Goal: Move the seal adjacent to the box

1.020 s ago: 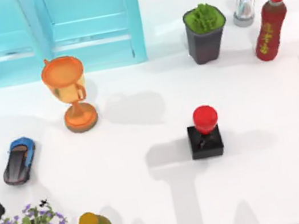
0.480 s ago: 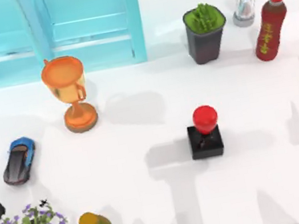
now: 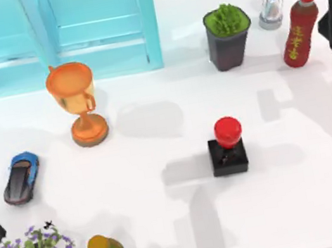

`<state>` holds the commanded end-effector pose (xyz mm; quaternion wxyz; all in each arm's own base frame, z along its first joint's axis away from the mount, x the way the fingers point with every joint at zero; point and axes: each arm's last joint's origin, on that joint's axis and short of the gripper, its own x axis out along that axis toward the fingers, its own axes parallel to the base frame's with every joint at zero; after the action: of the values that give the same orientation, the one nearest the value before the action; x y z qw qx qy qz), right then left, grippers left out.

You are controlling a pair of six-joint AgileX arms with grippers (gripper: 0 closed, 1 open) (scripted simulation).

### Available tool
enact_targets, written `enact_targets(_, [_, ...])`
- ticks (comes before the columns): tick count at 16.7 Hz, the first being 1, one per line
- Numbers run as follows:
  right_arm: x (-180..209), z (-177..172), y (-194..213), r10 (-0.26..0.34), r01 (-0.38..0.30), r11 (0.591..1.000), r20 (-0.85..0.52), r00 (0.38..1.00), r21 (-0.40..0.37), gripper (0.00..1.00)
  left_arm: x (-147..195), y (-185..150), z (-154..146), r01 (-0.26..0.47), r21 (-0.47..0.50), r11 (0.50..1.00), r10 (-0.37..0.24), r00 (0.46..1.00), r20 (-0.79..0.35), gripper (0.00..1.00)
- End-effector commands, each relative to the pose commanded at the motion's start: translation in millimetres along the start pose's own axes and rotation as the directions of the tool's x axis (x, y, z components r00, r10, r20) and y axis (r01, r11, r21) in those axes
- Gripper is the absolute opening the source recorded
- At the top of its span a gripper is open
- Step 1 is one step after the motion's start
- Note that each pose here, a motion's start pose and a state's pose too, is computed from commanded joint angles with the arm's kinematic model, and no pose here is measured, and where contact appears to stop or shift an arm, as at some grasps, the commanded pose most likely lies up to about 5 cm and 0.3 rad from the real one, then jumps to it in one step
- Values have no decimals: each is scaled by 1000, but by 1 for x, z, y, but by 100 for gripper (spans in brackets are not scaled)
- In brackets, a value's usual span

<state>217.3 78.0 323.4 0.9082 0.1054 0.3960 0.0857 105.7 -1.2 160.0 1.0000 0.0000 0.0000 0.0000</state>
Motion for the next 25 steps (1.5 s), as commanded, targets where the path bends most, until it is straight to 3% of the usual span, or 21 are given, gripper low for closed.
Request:
enact_targets(5, [64, 39, 62, -66, 71, 997, -333, 940, 4, 100, 0, 0, 0, 0, 0, 1000, 0, 1000, 0, 100])
enact_targets(11, [144, 31, 121, -198, 195, 978, -594, 780, -70, 100, 0, 0, 0, 0, 0, 1000, 0, 1000, 0, 100])
enact_targets(16, [173, 18, 138, -259, 246, 962, -664, 701, -116, 100, 0, 0, 0, 0, 0, 1000, 0, 1000, 0, 100])
enact_targets(25, [189, 6, 133, -260, 247, 962, -666, 699, -117, 100, 0, 0, 0, 0, 0, 1000, 0, 1000, 0, 100])
